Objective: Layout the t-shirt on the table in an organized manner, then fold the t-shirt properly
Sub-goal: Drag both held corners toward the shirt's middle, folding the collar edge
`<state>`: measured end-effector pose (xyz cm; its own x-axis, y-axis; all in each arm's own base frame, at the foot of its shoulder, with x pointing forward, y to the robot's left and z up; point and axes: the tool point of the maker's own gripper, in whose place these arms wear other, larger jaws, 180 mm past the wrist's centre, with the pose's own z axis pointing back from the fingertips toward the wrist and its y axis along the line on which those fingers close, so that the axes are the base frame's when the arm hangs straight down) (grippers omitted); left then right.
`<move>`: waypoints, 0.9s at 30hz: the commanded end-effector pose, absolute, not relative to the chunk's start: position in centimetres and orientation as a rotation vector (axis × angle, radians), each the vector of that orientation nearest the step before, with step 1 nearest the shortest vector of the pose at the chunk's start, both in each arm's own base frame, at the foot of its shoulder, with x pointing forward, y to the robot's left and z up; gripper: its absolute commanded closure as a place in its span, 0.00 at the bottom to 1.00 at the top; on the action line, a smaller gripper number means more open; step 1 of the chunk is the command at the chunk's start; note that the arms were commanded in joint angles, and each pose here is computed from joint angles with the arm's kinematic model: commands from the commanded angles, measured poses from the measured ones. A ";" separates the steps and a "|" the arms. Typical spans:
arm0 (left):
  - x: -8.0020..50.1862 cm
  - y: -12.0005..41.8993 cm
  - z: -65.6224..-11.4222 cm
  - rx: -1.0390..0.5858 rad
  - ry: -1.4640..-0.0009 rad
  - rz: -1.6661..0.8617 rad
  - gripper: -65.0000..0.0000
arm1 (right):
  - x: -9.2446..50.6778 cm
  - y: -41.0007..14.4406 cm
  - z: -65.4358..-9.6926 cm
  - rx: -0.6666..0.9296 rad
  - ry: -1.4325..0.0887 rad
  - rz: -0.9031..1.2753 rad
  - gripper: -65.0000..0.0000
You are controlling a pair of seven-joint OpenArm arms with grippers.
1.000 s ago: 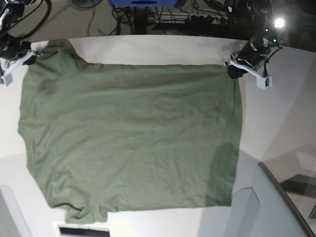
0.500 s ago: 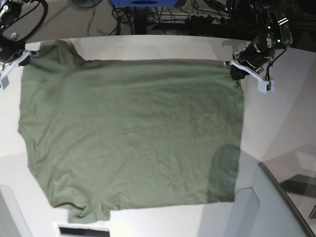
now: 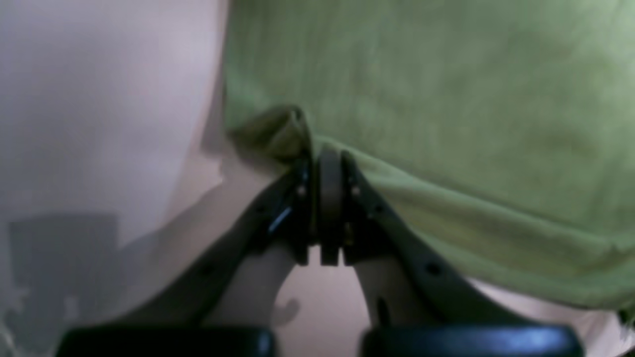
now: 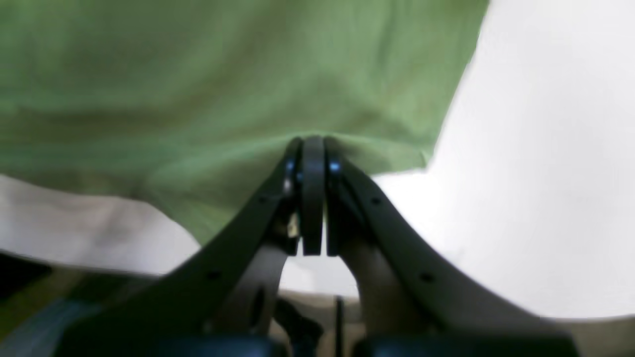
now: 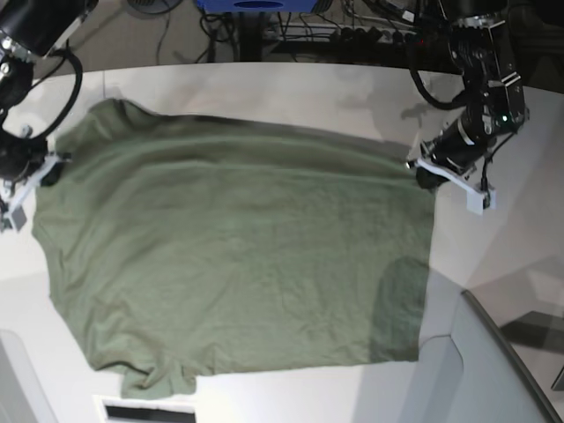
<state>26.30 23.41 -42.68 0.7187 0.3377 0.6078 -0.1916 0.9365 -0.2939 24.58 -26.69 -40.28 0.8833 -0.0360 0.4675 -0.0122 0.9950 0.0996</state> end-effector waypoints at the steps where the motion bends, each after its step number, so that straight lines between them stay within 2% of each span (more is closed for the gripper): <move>1: 27.2 23.7 -41.6 -0.216 -0.750 0.287 1.00 | 25.7 -27.7 -39.4 0.082 -0.517 -0.012 1.00; 11: 28.9 24.1 -43.4 -0.243 -0.715 0.337 1.00 | 30.2 -30.6 -39.6 0.130 -0.535 -0.053 1.00; 27: 33.3 23.7 -44.3 -0.180 -0.687 0.307 1.00 | 36.6 -27.6 -40.9 0.251 -0.560 0.023 1.00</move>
<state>32.12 23.25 -45.53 0.7596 0.3385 0.5553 -0.2279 0.9383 -0.2602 35.22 -26.70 -42.60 0.8761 -0.0424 0.4802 -0.0879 0.9653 0.2458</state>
